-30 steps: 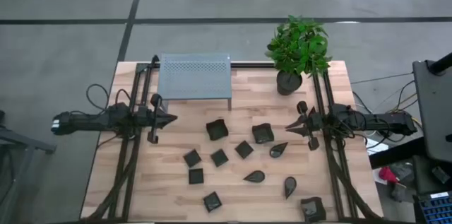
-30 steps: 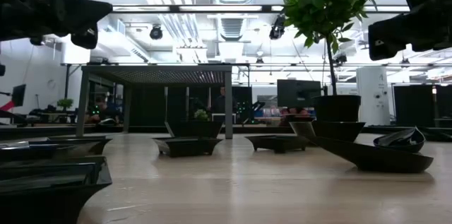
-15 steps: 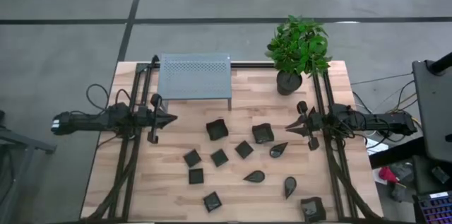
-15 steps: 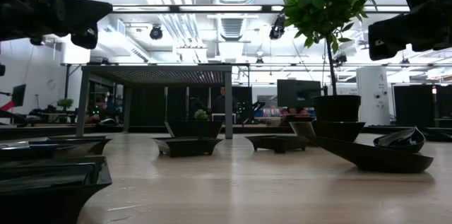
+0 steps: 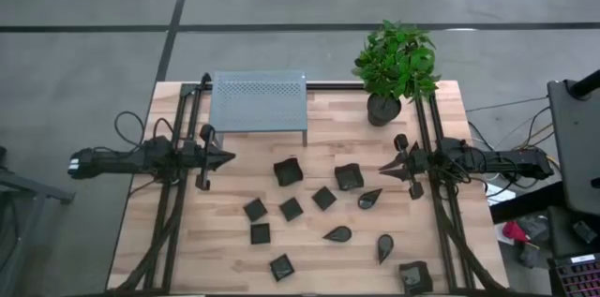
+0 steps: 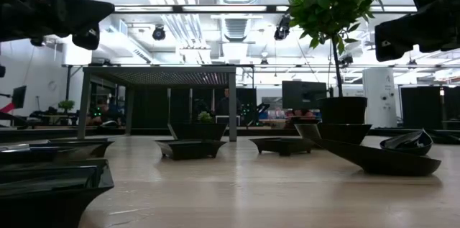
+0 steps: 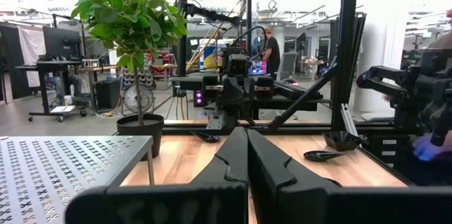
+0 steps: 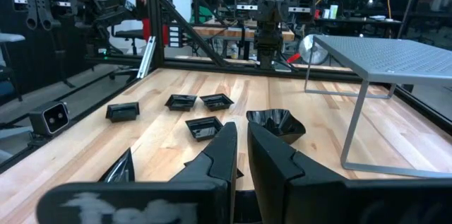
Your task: Pick & Place Mini shaped plates
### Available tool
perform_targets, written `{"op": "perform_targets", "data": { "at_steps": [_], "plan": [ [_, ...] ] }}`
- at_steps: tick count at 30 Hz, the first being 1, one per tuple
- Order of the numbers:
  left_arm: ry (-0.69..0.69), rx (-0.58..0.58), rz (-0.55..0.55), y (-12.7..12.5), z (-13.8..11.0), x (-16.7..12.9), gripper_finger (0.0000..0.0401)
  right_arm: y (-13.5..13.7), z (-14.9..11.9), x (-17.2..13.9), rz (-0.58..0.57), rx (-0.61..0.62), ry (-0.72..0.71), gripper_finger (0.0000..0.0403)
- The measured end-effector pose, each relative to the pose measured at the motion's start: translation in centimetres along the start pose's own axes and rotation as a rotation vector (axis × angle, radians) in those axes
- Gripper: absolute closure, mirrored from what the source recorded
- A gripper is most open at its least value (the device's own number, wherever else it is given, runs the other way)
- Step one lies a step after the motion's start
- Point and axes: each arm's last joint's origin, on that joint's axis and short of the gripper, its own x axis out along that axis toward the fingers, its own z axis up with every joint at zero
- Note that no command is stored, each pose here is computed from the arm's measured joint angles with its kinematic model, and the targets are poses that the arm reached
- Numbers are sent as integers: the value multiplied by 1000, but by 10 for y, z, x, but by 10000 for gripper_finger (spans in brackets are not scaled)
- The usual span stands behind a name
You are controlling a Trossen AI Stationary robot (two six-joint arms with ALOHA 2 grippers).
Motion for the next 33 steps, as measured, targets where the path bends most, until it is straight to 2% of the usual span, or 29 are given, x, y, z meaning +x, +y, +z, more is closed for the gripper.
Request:
{"op": "perform_targets", "data": {
  "at_steps": [33],
  "plan": [
    [1,0,0,0,0,0,401,0,0,0,-8,-1,0,369]
  ]
}}
